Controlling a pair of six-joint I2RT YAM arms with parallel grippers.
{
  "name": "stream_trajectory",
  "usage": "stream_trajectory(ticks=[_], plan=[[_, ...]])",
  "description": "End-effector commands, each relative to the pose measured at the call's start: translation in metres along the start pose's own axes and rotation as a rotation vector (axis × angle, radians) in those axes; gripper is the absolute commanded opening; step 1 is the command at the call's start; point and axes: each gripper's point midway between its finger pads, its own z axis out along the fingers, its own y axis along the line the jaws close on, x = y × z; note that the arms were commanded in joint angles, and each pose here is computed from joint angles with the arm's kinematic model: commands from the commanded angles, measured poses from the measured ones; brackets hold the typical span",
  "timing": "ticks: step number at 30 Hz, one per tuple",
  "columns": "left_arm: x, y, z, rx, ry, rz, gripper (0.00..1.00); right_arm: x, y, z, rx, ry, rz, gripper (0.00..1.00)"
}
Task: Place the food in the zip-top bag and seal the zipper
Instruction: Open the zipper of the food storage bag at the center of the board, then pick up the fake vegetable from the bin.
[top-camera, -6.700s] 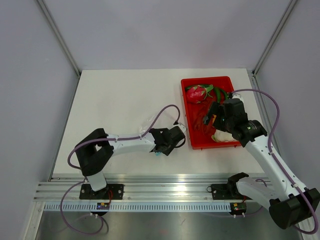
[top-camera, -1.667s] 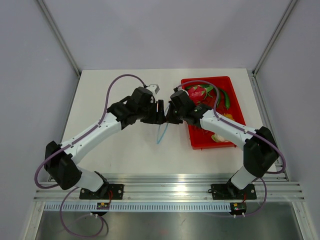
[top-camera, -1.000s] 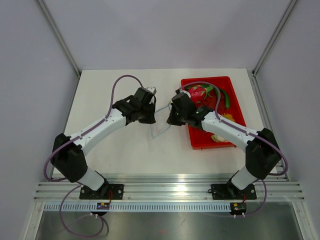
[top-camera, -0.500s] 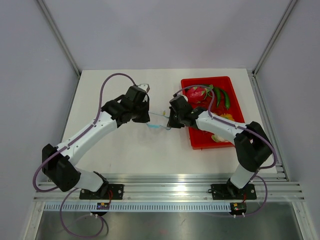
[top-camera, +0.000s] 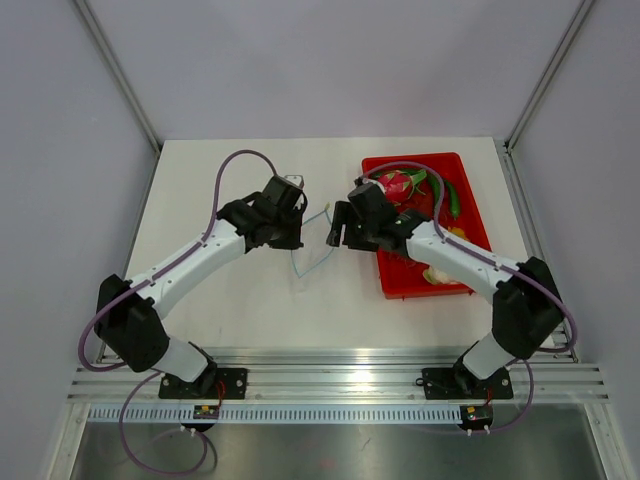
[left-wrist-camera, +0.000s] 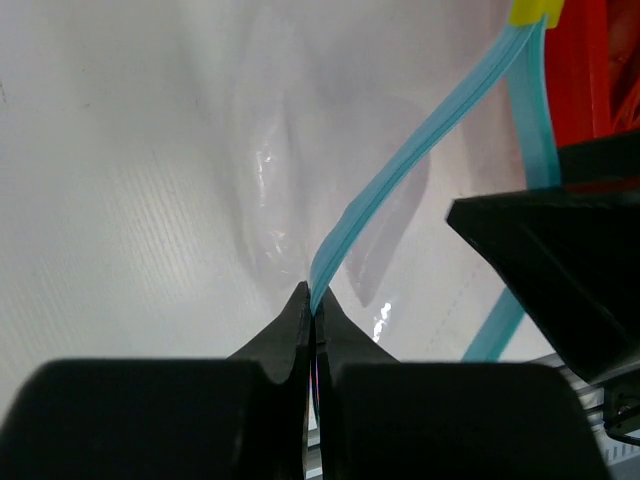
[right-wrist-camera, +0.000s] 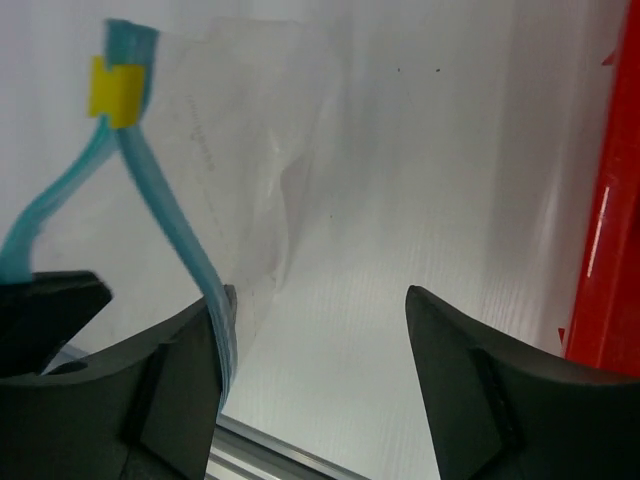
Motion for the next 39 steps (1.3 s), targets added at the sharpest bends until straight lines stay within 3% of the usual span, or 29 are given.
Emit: stream_trajectory(ticks=[1,5,9,18,24,28,33,39], plan=[[-0.020,-0.005,-0.003,0.008,-0.077,0.009,0.00,-0.042,0.014,-0.055,-0.053,-0.155,0.012,0.78],[-0.018,-0.006,0.002,0.009,-0.066,0.016,0.00,-0.066,-0.010,-0.083,0.024,-0.226,0.005,0.84],[-0.019,-0.006,0.002,0.010,-0.067,0.013,0.00,-0.091,-0.060,-0.098,0.092,-0.277,0.082,0.83],[-0.027,-0.007,-0.015,-0.020,-0.104,0.054,0.00,-0.075,-0.170,-0.101,0.367,-0.207,0.164,0.83],[-0.035,-0.002,-0.021,-0.056,-0.108,0.125,0.00,-0.061,-0.150,-0.068,0.221,-0.110,0.179,0.84],[-0.038,-0.005,-0.018,-0.045,-0.106,0.132,0.00,-0.059,-0.141,-0.032,0.143,-0.043,0.208,0.77],[-0.034,-0.006,-0.018,-0.037,-0.093,0.131,0.00,-0.066,-0.141,0.008,0.112,-0.012,0.222,0.46],[-0.034,-0.006,-0.021,-0.044,-0.083,0.138,0.00,-0.077,-0.142,0.040,0.108,0.021,0.205,0.49]])
